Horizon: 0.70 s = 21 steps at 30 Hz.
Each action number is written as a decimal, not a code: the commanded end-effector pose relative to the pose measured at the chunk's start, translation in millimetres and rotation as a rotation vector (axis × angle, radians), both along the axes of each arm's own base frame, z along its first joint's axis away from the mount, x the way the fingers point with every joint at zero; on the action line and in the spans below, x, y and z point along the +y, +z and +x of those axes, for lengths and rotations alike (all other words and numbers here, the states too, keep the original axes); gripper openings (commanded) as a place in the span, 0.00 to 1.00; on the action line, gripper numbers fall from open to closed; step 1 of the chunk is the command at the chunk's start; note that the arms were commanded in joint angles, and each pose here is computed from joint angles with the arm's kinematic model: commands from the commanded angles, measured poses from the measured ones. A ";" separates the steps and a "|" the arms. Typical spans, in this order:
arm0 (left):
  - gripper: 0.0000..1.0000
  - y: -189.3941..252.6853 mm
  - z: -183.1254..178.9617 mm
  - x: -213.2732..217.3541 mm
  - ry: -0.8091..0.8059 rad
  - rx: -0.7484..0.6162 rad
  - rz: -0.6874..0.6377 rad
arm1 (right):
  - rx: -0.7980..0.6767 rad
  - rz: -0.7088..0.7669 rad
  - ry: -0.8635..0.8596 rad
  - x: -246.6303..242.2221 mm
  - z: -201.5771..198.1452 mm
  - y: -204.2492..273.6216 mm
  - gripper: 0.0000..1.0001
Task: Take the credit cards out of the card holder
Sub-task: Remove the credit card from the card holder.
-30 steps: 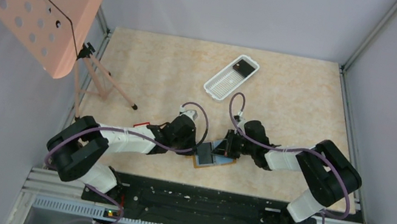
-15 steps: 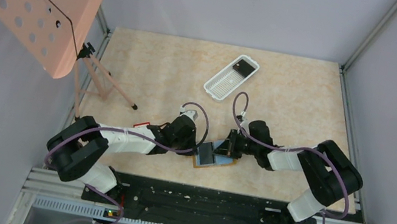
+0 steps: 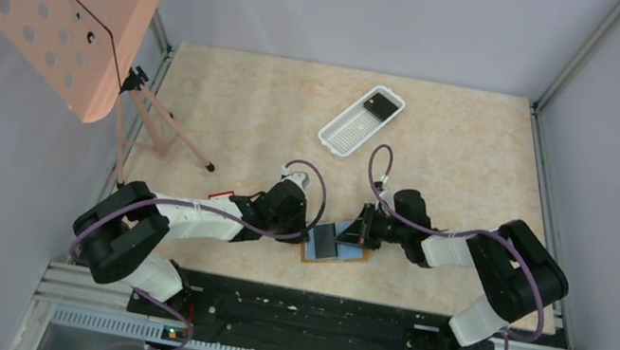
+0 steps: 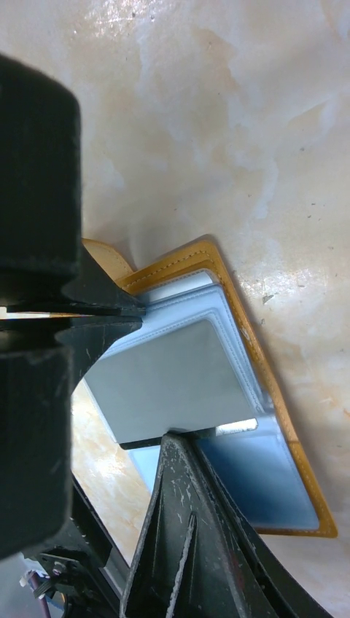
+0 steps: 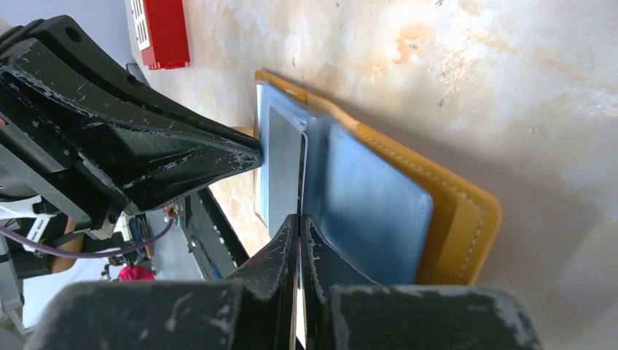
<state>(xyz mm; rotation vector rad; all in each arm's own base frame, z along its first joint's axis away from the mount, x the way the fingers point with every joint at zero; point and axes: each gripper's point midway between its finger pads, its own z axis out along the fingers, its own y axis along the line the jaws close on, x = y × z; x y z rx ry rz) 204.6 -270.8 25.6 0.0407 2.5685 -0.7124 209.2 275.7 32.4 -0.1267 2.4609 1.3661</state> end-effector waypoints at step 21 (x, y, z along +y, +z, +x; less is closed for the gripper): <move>0.00 -25.2 -12.9 23.0 -0.004 0.045 0.112 | -0.035 0.080 -0.059 -7.6 5.6 18.8 0.00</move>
